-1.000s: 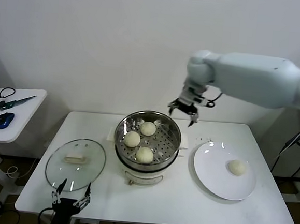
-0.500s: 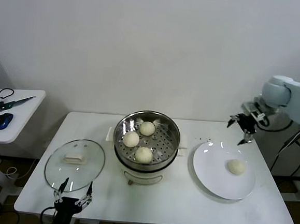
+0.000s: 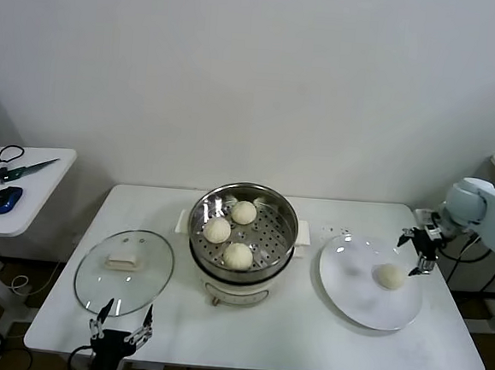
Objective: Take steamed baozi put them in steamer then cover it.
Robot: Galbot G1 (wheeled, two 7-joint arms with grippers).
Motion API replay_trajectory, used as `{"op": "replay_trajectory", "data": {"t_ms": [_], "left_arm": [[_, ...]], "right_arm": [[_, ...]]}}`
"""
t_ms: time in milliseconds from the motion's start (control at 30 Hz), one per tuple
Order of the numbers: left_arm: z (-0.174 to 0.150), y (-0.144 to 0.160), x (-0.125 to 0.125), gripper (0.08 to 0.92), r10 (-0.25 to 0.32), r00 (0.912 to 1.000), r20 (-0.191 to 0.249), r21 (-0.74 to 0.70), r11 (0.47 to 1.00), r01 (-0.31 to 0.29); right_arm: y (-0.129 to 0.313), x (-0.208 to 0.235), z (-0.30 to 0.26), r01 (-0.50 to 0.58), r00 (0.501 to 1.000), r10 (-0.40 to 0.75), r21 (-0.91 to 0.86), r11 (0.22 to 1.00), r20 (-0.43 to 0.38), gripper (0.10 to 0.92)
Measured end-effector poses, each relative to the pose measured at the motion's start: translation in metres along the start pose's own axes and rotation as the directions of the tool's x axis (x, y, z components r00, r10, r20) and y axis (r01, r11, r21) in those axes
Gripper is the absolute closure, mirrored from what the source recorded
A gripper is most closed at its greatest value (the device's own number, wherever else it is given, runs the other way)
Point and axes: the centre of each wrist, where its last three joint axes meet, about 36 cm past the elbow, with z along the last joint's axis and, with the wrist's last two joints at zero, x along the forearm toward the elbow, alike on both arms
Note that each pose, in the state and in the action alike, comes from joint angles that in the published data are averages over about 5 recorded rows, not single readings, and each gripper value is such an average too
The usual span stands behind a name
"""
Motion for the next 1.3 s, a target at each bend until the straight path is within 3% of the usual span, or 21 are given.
{"op": "replay_trajectory", "data": {"t_ms": [500,833,1067,1300], "left_arm": [[0.003,0.002,-0.001,0.177,0.003,1.0,-0.009,-0.015,1.0,-0.003],[0.004,0.002,0.0,0.177,0.004,0.9999,-0.011,-0.017,1.0,-0.004],[0.003,0.003,0.0,0.177,0.0,1.0,-0.009,-0.019,1.0,0.0],[0.0,0.0,0.0,0.177,0.005,1.0,-0.001,-0.019,1.0,-0.005]], "right_arm": [[0.009,-0.053,0.002,-0.015,1.0,0.016,-0.086,0.996,0.011,0.203],[0.007,-0.064,-0.004,-0.021,0.999,0.024,-0.11,0.994,0.021,0.299],[0.005,-0.055,-0.003,-0.027,0.999,0.031,-0.131,0.991,0.03,0.319],[-0.011,-0.012,-0.014,-0.045,0.996,0.056,-0.139,0.989,0.074,0.326]]}}
